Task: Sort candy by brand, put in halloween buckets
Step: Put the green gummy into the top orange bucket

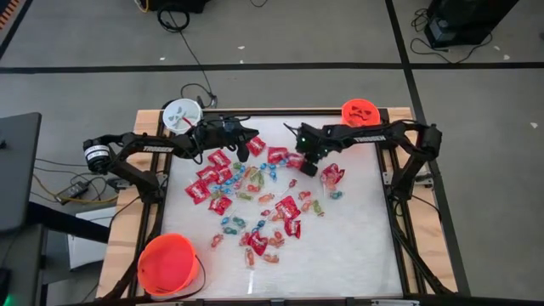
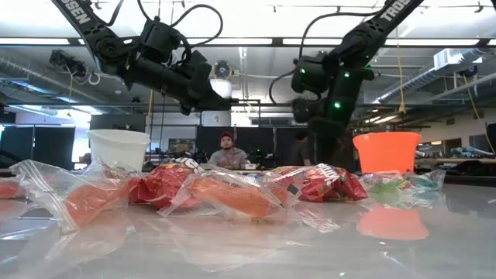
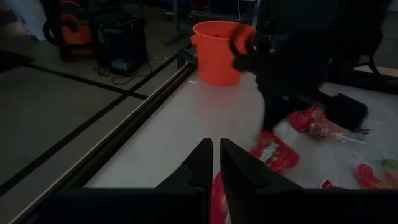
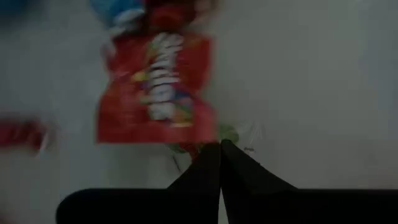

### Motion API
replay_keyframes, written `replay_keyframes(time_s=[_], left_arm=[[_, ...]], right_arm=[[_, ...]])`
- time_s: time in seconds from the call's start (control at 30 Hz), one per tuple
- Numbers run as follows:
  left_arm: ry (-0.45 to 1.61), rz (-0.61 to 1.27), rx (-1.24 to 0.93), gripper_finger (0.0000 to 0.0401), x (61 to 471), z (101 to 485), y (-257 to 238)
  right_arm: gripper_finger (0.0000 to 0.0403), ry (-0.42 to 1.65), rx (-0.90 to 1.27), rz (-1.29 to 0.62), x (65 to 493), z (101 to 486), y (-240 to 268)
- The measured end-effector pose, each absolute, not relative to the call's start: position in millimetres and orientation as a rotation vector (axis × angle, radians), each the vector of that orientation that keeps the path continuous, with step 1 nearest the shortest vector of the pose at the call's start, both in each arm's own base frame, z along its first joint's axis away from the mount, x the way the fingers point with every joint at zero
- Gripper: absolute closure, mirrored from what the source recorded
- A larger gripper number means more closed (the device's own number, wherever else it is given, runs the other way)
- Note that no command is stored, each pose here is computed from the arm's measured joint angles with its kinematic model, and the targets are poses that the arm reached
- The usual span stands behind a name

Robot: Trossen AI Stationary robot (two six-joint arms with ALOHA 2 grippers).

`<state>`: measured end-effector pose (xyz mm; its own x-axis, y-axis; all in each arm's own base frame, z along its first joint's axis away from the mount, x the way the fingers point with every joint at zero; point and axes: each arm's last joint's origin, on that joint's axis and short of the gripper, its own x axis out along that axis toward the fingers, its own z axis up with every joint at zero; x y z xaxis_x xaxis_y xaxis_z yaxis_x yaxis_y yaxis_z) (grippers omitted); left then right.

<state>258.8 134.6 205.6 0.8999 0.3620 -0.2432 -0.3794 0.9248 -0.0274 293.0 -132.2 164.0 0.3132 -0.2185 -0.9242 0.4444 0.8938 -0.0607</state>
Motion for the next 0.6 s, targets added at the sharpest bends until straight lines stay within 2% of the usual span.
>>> replay_keyframes(time_s=[0.1, 0.27, 0.4, 0.6], left_arm=[[0.239, 0.384, -0.076, 0.0364, 258.7, 205.5, 134.6], [0.257, 0.384, -0.082, 0.0364, 258.3, 203.7, 134.4], [0.286, 0.384, -0.091, 0.0364, 257.5, 200.8, 134.2], [0.324, 0.387, -0.079, 0.0364, 256.5, 197.6, 133.9]], right_arm=[[0.0396, 1.088, 0.155, -0.5, 300.8, 178.9, -146.9], [0.0396, 1.09, 0.08, -0.64, 298.5, 200.7, -171.9], [0.0397, 1.195, 0.071, -0.777, 280.1, 214.1, -196.4], [0.0397, 1.258, 0.176, -0.894, 240.5, 231.2, -224.9]])
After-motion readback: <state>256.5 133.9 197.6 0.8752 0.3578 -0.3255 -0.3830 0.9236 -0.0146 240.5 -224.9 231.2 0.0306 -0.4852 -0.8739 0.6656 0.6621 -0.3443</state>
